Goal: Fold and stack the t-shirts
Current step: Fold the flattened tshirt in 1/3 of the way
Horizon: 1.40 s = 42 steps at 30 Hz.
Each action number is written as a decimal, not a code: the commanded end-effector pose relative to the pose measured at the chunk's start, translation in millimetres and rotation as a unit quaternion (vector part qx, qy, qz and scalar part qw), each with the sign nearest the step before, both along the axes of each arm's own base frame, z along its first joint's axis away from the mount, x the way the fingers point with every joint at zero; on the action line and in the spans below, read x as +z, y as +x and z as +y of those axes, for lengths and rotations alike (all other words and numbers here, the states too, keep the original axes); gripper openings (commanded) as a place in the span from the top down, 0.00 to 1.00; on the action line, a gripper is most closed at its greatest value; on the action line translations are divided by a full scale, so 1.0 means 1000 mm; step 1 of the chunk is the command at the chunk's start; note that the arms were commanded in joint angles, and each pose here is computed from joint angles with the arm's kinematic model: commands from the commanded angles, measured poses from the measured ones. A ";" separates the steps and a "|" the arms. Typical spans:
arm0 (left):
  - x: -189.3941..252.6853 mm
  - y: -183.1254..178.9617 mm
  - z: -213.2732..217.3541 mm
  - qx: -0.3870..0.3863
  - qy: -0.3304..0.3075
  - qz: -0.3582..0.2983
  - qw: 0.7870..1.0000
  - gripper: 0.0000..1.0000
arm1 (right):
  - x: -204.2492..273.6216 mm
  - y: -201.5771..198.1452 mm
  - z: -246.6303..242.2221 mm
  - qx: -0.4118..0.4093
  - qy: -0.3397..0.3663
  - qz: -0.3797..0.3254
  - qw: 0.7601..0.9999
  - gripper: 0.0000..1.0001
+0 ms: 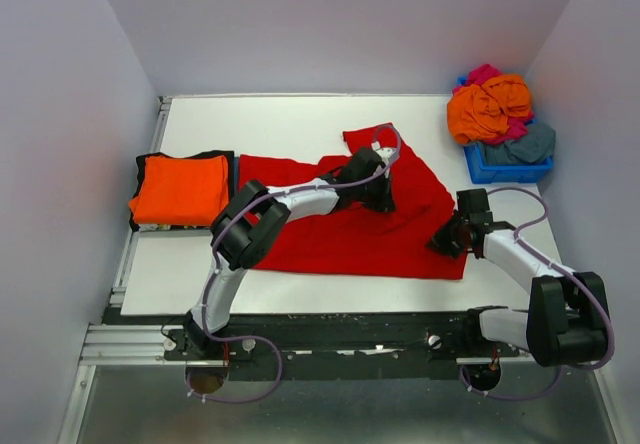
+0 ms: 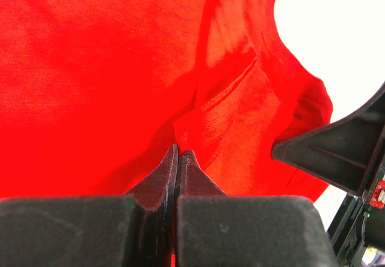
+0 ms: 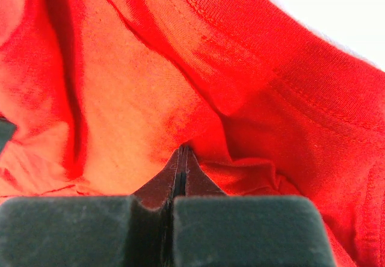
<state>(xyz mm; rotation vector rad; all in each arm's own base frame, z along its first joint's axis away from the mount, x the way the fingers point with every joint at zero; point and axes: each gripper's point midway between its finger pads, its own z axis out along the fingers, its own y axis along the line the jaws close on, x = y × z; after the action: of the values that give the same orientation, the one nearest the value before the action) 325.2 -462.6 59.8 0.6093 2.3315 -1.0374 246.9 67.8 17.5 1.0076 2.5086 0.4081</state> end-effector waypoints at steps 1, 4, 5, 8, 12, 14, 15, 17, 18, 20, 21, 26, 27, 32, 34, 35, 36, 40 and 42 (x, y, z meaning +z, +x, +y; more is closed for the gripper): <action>0.027 0.030 0.010 0.070 -0.049 -0.028 0.996 1.00 | -0.004 -0.002 0.001 -0.001 -0.002 0.011 1.000 0.99; 0.021 0.038 0.019 0.091 -0.036 -0.033 0.995 1.00 | -0.004 -0.002 0.001 -0.001 -0.001 0.013 1.000 0.99; 0.019 0.041 0.021 0.097 -0.030 -0.036 0.994 1.00 | -0.004 -0.002 0.001 -0.002 -0.001 0.013 1.000 0.99; 0.013 0.045 0.028 0.110 -0.013 -0.041 0.993 1.00 | -0.005 -0.003 0.001 -0.001 0.000 0.014 1.000 0.99; 0.009 0.050 0.039 0.137 0.013 -0.050 0.989 1.00 | -0.004 -0.001 0.001 -0.003 0.000 0.013 1.000 0.99; 0.010 0.052 0.043 0.144 0.015 -0.057 0.988 1.00 | -0.005 -0.002 0.002 -0.002 0.001 0.014 1.000 0.99; 0.010 0.054 0.045 0.149 0.018 -0.059 0.987 1.00 | -0.005 -0.002 0.002 -0.001 0.002 0.015 1.000 0.99; 0.009 0.054 0.047 0.153 0.022 -0.059 0.986 1.00 | -0.006 -0.003 0.002 -0.002 0.002 0.017 1.000 0.99; 0.008 0.054 0.049 0.157 0.028 -0.060 0.985 1.00 | -0.006 -0.003 0.002 -0.001 0.001 0.017 1.000 0.99; 0.006 0.057 0.054 0.167 0.036 -0.064 0.983 1.00 | -0.006 -0.003 0.002 -0.002 0.001 0.017 1.000 0.99; 0.007 0.057 0.054 0.170 0.038 -0.066 0.983 1.00 | -0.006 -0.003 0.002 -0.003 0.002 0.016 1.000 0.99; 0.006 0.061 0.061 0.184 0.054 -0.069 0.979 0.85 | -0.005 -0.002 0.001 -0.003 0.001 0.014 1.000 0.99; 0.006 0.060 0.060 0.181 0.055 -0.067 0.980 0.64 | -0.003 -0.001 0.002 0.001 0.001 0.012 1.000 0.99; 0.033 0.070 0.063 0.190 0.061 -0.093 0.975 0.28 | 0.022 0.022 0.007 0.043 -0.002 -0.024 0.999 0.89; 0.052 0.074 0.068 0.196 0.068 -0.111 0.972 0.23 | 0.038 0.034 0.007 0.062 -0.014 -0.046 0.997 0.81; 0.061 0.077 0.073 0.201 0.073 -0.122 0.969 0.23 | 0.047 0.042 0.007 0.075 -0.019 -0.065 0.995 0.77; 0.071 0.080 0.078 0.209 0.075 -0.129 0.967 0.22 | 0.056 0.050 0.009 0.093 -0.023 -0.085 0.992 0.74; 0.095 0.085 0.111 0.248 0.073 -0.133 0.957 0.22 | 0.077 0.078 0.010 0.123 -0.042 -0.126 0.984 0.70; 0.099 0.087 0.133 0.276 0.081 -0.134 0.948 0.24 | 0.086 0.098 0.013 0.138 -0.051 -0.130 0.981 0.75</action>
<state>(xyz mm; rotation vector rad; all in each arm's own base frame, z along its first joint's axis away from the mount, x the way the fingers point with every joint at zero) 398.5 -377.8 118.7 0.2453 2.2263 -0.5814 314.2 74.1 88.3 0.6993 2.4018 0.4649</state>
